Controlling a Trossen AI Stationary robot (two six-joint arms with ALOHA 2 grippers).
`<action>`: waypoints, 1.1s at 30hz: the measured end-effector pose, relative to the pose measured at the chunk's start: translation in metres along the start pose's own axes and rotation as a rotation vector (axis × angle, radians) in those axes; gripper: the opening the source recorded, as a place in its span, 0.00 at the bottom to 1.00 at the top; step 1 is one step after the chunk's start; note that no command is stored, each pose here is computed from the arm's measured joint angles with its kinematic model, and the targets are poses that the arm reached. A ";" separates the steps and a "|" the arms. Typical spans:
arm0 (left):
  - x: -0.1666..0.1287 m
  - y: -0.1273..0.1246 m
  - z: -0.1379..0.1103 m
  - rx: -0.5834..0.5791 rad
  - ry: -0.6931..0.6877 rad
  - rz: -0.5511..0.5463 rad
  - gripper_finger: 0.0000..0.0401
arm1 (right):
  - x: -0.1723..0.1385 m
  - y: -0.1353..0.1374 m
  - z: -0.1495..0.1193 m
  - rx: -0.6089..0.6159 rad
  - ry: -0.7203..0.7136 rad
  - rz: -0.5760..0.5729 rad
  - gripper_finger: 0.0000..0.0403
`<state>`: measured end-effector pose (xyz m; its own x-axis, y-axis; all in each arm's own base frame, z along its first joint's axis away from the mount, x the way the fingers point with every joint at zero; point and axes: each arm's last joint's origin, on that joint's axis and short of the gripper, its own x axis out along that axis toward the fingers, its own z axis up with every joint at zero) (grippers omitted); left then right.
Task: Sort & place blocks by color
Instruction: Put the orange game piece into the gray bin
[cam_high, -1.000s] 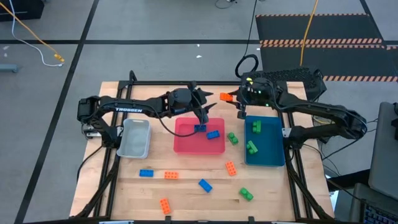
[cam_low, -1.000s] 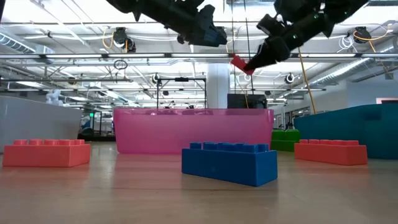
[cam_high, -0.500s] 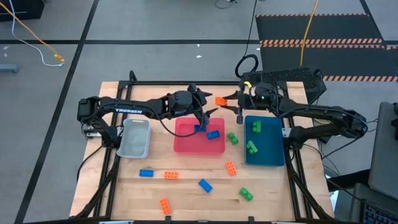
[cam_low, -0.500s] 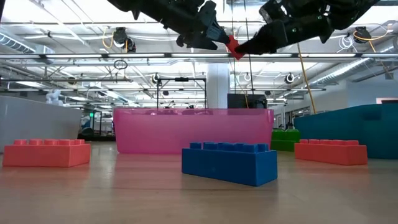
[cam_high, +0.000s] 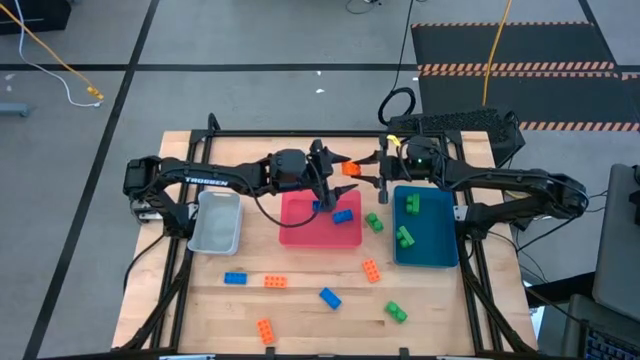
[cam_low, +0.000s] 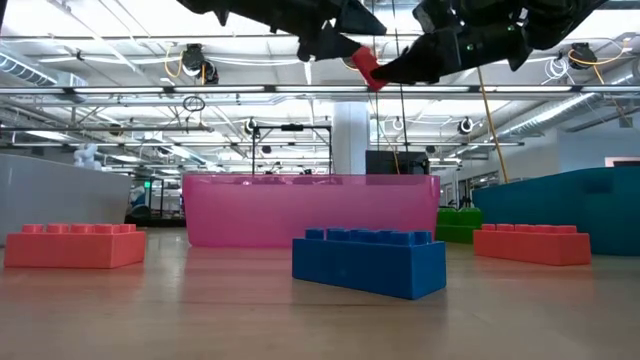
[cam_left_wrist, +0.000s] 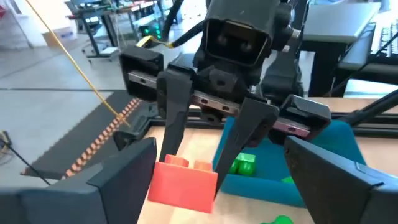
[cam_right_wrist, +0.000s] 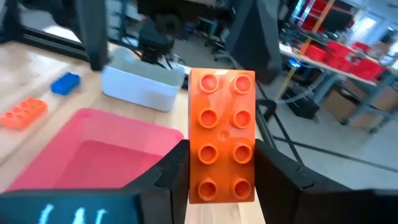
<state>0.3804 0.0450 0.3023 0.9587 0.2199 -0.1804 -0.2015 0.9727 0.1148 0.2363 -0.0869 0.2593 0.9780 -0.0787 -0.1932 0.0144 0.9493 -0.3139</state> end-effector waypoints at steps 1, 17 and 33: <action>0.000 0.000 -0.001 -0.005 0.011 -0.003 0.85 | 0.001 0.000 0.000 -0.001 -0.007 0.014 0.32; 0.001 0.008 -0.005 -0.021 0.049 0.020 0.66 | 0.002 0.001 0.001 -0.006 -0.019 0.017 0.32; -0.008 0.009 -0.005 0.001 0.135 0.111 0.35 | 0.002 0.000 0.003 0.059 -0.037 0.005 0.53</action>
<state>0.3693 0.0528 0.2997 0.8948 0.3341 -0.2962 -0.3046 0.9418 0.1423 0.2390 -0.0863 0.2615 0.9851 -0.0636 -0.1596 0.0206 0.9660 -0.2579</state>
